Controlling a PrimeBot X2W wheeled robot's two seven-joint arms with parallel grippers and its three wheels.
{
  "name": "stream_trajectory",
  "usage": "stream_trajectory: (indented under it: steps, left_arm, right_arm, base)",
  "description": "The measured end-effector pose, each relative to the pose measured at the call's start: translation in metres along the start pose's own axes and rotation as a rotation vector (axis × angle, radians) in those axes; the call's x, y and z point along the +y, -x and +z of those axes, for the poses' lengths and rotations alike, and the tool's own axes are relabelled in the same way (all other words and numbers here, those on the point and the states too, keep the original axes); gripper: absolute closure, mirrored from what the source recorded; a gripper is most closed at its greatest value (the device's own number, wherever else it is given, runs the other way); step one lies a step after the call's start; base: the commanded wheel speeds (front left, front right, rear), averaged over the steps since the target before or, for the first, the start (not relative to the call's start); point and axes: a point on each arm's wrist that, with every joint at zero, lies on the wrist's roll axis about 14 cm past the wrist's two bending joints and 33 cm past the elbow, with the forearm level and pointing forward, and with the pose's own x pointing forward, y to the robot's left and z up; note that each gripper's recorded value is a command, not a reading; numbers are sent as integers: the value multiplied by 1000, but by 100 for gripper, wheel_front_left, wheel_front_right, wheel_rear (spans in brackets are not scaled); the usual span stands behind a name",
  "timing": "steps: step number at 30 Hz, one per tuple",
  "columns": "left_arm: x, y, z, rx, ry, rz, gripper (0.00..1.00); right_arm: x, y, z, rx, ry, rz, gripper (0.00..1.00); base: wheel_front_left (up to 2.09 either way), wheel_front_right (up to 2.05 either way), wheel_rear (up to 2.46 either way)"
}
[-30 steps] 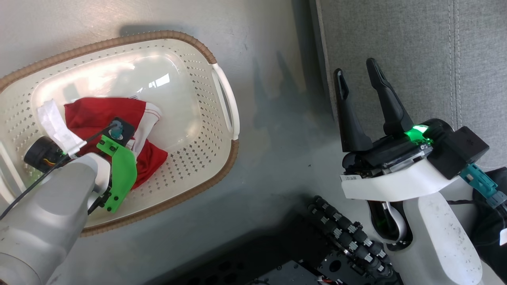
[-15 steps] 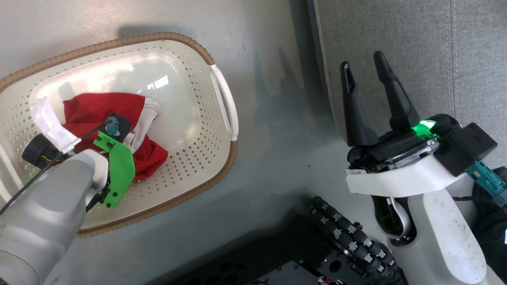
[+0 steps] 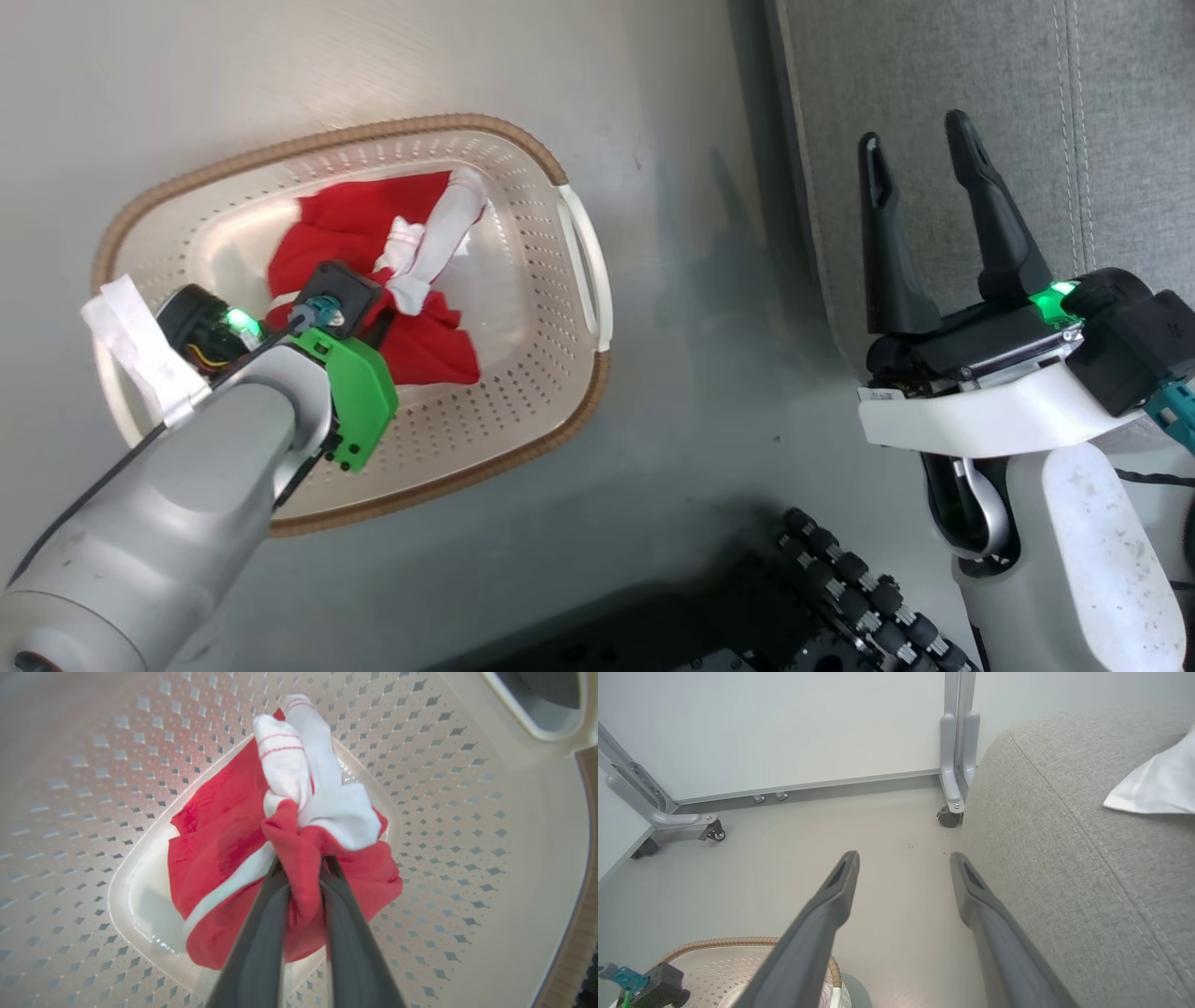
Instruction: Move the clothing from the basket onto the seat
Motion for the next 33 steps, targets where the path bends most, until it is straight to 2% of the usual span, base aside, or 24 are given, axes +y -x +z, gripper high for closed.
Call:
stream_trajectory:
  steps: [4, 13, 17, 23, 33]
  left_arm:
    - [-7, 19, 36, -156, 4, 19, 100]
    - [-18, 73, 100, -399, 44, 95, 100]
    - [-21, 117, 147, -584, 53, 150, 100]
    - [-28, 182, 186, -788, 40, 235, 100]
    - [-41, 291, 228, -1082, -8, 385, 100]
  right_arm:
    - [3, 2, 14, -17, 15, 6, 0]
    - [16, 8, 48, -57, 33, 35, 0]
    - [23, 13, 66, -80, 37, 49, 0]
    - [31, 24, 86, -100, 43, 66, 0]
    - [52, 44, 116, -142, 38, 118, 0]
  base:
    - [0, 0, 0]
    - [0, 0, 0]
    - [0, 0, 0]
    - [0, 0, 0]
    - [0, 0, 0]
